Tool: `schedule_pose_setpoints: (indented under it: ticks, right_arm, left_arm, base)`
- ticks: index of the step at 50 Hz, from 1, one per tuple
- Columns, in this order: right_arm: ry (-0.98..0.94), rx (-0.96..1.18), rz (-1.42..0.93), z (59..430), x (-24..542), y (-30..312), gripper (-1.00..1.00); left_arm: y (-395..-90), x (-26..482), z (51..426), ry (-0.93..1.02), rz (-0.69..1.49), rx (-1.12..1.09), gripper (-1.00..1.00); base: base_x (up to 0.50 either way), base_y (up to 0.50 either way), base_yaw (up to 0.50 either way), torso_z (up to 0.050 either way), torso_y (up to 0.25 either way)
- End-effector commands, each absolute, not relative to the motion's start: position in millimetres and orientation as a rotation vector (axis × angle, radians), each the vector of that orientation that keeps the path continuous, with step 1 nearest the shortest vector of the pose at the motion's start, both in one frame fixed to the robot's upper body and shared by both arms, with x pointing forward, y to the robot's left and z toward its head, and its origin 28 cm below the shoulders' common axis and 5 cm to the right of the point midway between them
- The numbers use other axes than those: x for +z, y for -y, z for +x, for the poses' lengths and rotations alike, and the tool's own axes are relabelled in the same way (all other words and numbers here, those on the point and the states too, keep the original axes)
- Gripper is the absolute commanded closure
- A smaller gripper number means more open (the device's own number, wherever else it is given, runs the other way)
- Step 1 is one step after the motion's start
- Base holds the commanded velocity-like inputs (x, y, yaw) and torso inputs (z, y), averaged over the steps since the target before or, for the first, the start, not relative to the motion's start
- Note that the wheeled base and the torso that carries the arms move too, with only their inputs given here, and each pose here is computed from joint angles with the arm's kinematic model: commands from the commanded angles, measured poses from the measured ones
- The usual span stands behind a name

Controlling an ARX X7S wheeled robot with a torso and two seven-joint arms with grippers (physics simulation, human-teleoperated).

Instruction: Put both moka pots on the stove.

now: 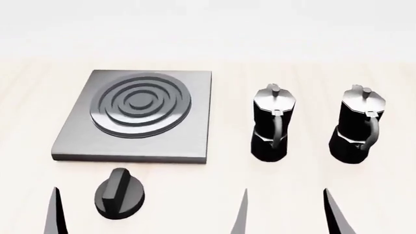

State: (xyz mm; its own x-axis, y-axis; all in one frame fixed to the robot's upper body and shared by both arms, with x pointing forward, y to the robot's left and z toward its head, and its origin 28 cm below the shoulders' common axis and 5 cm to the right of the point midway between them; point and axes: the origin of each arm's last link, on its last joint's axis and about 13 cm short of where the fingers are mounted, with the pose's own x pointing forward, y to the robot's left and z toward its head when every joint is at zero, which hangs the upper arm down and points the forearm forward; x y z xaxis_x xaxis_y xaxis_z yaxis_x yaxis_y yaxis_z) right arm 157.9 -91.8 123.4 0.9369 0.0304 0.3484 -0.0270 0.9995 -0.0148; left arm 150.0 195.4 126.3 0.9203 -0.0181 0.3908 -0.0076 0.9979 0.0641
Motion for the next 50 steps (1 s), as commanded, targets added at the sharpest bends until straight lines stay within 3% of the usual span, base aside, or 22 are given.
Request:
schedule_pose_setpoints:
  ticks: [1,36,50]
  right_arm:
    - [0.355,0.031,-0.01,157.9,122.9,91.4,-1.0]
    - [0.354,0.029,0.008,159.5,121.7,92.1,-1.0]
    - [0.357,0.034,0.008,158.6,121.7,91.9,-1.0]
  left_arm:
    - [-195.1,126.3,149.9,0.403,0.063,-0.005,-1.0]
    - [-194.3,125.4,150.9,0.398,0.062,-0.009,-1.0]
    - [-193.7,125.0,151.0,0.396,0.064,-0.013,-1.0]
  base:
    - [0.18,0.0,0.0,0.0,0.0]
    - [0.13,0.0,0.0,0.0,0.0]
    - [0.0,0.24,0.0,0.0,0.0]
